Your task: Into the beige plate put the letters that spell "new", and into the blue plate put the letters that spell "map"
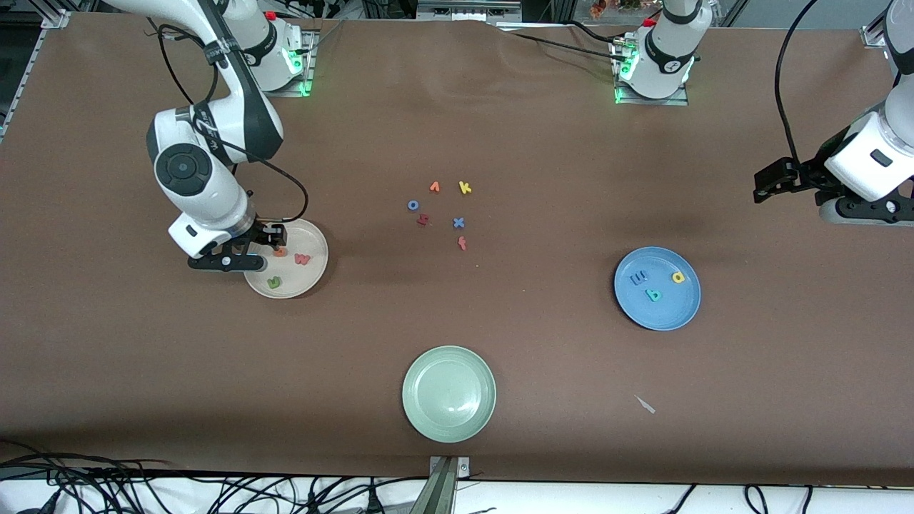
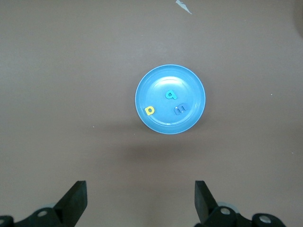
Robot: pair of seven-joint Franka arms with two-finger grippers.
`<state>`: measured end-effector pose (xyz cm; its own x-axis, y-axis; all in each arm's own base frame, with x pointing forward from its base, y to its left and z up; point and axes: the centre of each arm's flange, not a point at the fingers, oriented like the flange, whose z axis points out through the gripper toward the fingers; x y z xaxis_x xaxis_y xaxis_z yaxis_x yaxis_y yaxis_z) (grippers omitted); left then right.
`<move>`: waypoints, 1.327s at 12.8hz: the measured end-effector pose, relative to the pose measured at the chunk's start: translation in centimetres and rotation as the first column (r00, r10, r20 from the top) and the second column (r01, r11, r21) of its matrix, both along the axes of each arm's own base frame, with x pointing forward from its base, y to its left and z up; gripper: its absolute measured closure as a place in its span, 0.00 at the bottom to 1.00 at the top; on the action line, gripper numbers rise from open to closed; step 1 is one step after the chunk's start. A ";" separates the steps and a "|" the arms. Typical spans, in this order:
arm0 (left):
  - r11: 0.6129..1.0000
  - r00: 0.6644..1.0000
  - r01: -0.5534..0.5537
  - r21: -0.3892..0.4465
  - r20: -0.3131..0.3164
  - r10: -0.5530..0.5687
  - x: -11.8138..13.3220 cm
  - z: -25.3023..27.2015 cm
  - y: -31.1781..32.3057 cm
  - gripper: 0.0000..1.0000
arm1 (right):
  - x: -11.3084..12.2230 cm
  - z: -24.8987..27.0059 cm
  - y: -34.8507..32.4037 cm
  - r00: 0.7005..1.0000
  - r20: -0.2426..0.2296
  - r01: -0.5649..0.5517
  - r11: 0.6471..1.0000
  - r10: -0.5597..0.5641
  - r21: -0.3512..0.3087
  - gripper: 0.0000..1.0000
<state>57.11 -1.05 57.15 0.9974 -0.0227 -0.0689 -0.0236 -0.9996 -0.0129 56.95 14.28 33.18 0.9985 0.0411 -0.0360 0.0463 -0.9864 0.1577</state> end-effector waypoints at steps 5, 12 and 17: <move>0.999 0.999 0.045 -0.011 0.001 -0.045 -0.5 0.2 8.1 0.00 | 2.1 10.4 -0.1 1.000 0.011 -0.027 1.000 0.027 0.011 0.00; 0.998 0.999 0.048 -0.033 -0.005 -0.048 -0.7 -0.4 11.0 0.00 | -0.7 19.6 -5.8 0.998 -0.007 -0.059 0.995 0.060 0.076 0.00; 0.997 0.998 0.069 -0.038 -0.007 -0.069 -0.4 -0.5 9.8 0.00 | -0.5 19.5 -7.8 0.988 -0.020 -0.151 0.985 0.153 0.081 0.00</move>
